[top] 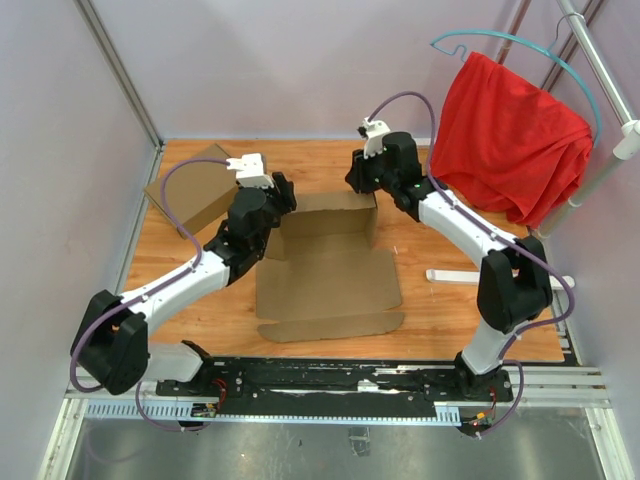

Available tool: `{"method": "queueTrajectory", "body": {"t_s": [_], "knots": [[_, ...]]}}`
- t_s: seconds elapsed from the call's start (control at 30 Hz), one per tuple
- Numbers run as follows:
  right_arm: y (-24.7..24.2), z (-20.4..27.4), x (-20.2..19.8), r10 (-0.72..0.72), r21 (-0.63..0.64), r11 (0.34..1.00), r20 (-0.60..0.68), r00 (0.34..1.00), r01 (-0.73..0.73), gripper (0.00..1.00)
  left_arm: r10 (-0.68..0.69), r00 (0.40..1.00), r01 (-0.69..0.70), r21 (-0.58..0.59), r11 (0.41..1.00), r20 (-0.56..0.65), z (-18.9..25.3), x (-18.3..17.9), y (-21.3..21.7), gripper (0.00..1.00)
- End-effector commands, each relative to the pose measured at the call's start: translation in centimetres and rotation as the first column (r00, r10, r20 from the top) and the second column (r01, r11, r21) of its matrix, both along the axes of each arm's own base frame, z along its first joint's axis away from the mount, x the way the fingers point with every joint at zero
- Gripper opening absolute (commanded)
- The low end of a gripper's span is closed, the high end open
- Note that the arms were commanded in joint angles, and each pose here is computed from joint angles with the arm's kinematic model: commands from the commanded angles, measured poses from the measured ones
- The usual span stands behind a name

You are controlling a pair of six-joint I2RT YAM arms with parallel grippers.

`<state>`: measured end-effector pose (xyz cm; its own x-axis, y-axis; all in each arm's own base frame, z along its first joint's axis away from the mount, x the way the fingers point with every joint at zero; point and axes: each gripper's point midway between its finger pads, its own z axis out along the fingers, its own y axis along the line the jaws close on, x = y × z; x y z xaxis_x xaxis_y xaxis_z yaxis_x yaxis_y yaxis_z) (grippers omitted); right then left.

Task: Fold the paper box

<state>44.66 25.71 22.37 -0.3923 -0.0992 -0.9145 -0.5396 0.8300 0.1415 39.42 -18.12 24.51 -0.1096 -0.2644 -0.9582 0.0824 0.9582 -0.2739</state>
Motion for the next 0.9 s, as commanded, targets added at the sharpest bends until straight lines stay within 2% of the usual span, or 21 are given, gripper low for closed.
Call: {"method": "queueTrajectory", "body": {"t_s": [0.0,0.07,0.13,0.2,0.33,0.43,0.53,0.7,0.87], "knots": [[2.8,-1.2,-1.1,0.114,0.089,0.99,-0.086,0.99,-0.106,0.27,0.113,0.993,-0.113,-0.011,0.994,0.038,1.8,-1.3,3.0,0.63],[3.2,-1.9,-1.2,0.116,0.083,0.991,-0.089,0.989,-0.109,0.26,0.167,0.985,-0.167,-0.001,0.986,0.045,1.7,-2.5,4.9,0.68],[3.5,-2.1,-1.3,0.119,0.077,0.991,-0.075,0.99,-0.113,0.26,0.229,0.973,-0.229,-0.003,0.973,0.041,0.7,-4.2,7.1,0.78],[3.7,-2.3,-1.5,0.12,0.065,0.991,-0.065,0.991,-0.116,0.26,0.265,0.964,-0.265,0.002,0.964,0.027,-1.7,-5.8,8.7,0.81],[4.1,-2.1,-1.3,0.13,0.068,0.99,-0.058,0.99,-0.126,0.26,0.248,0.969,-0.247,-0.073,0.966,-0.001,-6.9,-8.5,9.8,0.81],[4.3,-1.6,-1.2,0.142,0.07,0.988,-0.055,0.988,-0.138,0.26,0.215,0.976,-0.209,-0.14,0.968,0.023,-9.8,-10.1,10.1,0.8],[4.4,-1.1,-1.1,0.152,0.068,0.987,-0.049,0.987,-0.148,0.26,0.214,0.977,-0.207,-0.163,0.965,0.024,-12.2,-11.4,10.9,0.78],[4.8,-1.1,-1.1,0.176,0.065,0.983,-0.052,0.983,-0.172,0.25,0.225,0.971,-0.21,-0.159,0.965,0.077,-11.7,-11.0,11.0,0.78],[5.5,-1.4,-1.3,0.219,0.078,0.974,-0.068,0.973,-0.214,0.25,0.165,0.974,-0.152,-0.094,0.984,0.152,-10.0,-9.2,9.2,0.8]]}}
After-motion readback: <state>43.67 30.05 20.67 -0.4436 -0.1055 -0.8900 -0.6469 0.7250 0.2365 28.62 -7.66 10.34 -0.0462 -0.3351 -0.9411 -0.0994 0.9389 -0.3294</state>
